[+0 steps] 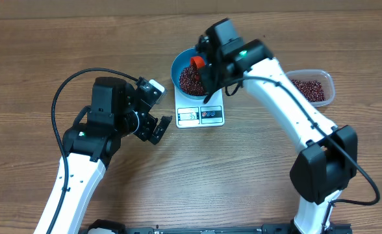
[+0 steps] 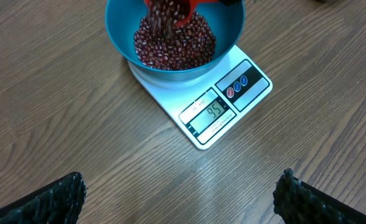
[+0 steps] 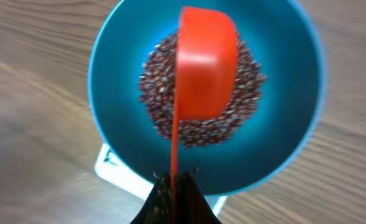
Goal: Scoop item into bowl and weigh 150g on scale
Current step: 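Tilt the red scoop with the right gripper to pour beans into bowl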
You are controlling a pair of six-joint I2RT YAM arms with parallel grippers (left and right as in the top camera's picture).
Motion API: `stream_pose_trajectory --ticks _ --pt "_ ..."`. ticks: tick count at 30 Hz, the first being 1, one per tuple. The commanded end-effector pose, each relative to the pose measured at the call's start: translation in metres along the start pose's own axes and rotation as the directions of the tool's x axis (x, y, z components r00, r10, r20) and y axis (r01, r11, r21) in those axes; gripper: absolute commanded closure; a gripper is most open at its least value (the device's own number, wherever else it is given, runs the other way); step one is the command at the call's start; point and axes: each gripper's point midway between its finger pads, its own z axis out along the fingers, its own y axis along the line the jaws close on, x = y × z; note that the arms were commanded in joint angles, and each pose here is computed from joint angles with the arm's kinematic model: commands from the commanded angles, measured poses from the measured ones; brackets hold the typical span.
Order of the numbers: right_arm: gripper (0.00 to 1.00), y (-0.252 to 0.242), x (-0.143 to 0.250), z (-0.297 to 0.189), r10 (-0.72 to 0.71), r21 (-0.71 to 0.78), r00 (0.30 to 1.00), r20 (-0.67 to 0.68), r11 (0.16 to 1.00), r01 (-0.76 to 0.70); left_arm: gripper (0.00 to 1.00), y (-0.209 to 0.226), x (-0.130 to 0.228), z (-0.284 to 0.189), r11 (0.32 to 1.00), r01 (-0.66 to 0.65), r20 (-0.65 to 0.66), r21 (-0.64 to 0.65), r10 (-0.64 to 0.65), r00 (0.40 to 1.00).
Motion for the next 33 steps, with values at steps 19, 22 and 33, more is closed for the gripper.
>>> stream_pose_trajectory --ticks 19,22,33 --pt "0.96 -0.007 -0.028 -0.056 -0.145 0.414 0.979 0.143 0.907 0.074 0.00 0.004 -0.004 -0.001 1.000 0.011 0.006 -0.013 -0.011 1.000" --pt "0.96 -0.006 -0.028 -0.056 -0.142 0.412 0.979 0.146 0.908 0.070 0.00 0.004 -0.004 -0.001 1.000 0.011 0.006 -0.013 -0.011 1.000" --pt "0.96 0.000 -0.031 -0.059 -0.111 0.307 0.978 0.174 0.950 0.053 0.00 0.004 -0.004 -0.001 1.000 0.010 0.007 -0.013 -0.010 1.000"
